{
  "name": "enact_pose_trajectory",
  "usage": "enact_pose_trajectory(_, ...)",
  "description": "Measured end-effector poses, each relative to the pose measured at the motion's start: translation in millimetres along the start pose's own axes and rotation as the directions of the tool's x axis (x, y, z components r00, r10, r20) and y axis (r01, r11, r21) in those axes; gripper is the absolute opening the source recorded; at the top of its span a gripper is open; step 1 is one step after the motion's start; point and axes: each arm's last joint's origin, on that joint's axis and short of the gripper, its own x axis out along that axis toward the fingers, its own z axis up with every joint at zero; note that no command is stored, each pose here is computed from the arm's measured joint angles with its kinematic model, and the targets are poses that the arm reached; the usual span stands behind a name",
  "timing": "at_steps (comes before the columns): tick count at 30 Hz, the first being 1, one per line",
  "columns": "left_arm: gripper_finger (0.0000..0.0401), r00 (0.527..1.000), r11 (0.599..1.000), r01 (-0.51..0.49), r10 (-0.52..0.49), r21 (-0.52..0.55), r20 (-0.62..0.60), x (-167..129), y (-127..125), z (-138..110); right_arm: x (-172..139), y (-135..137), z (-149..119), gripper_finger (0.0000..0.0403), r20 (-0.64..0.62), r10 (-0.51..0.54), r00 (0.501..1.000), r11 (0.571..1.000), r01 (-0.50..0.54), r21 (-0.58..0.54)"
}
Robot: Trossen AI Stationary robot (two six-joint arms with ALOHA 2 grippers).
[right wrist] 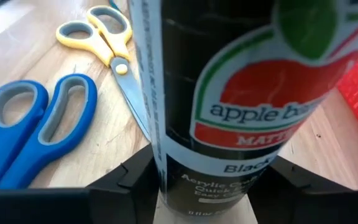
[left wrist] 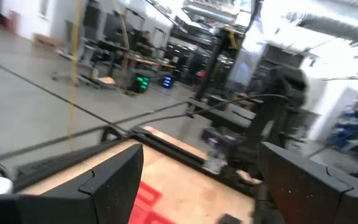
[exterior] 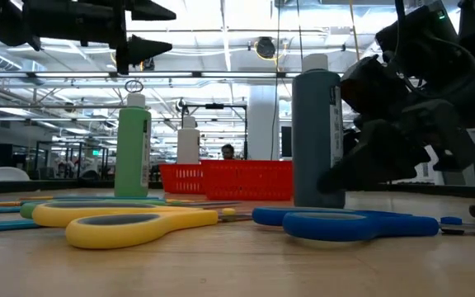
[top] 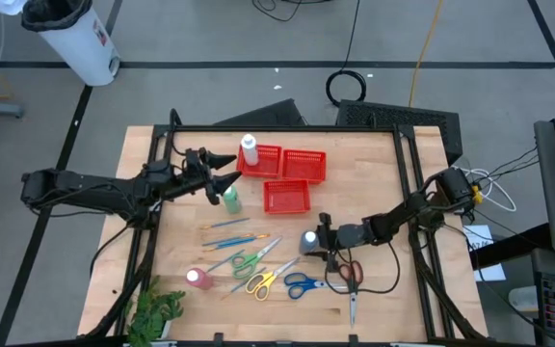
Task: Pick & Place Paint Supplies
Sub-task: Put the black paint bottle into the top left red bin
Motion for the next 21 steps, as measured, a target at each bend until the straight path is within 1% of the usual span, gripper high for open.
enact_pose_trajectory(2,0.0324,0.997,0.997,0.071,-0.071,-0.018,-0.019,5,-6,3,-1,-1,3,0.0179,0.014,-0.003,1.0,1.0,0.003,0.019)
enact_pose_trajectory(5,0.0318,0.98,0.982,0.186,-0.186,-0.007,-0.065,17,-23,6,-4,-4,7,0.018,0.014,-0.011,1.0,0.999,0.01,0.038)
enact_pose_trajectory(8,0.0313,0.962,0.97,0.237,-0.227,0.05,-0.15,34,-43,5,-7,-7,12,0.0179,0.02,-0.024,1.0,0.997,0.022,0.076)
enact_pose_trajectory(12,0.0316,0.935,0.953,0.269,-0.224,0.14,-0.275,63,-69,-1,-10,-11,17,0.0174,0.025,-0.038,0.999,0.992,0.035,0.118)
enact_pose_trajectory(14,0.0319,0.915,0.945,0.283,-0.214,0.166,-0.341,79,-79,-8,-13,-12,19,0.0173,0.016,-0.042,0.999,0.992,0.039,0.121)
enact_pose_trajectory(21,0.0313,0.844,0.922,0.304,-0.143,0.241,-0.517,132,-100,-35,-14,-12,18,0.0172,0.003,-0.041,0.999,0.992,0.04,0.119)
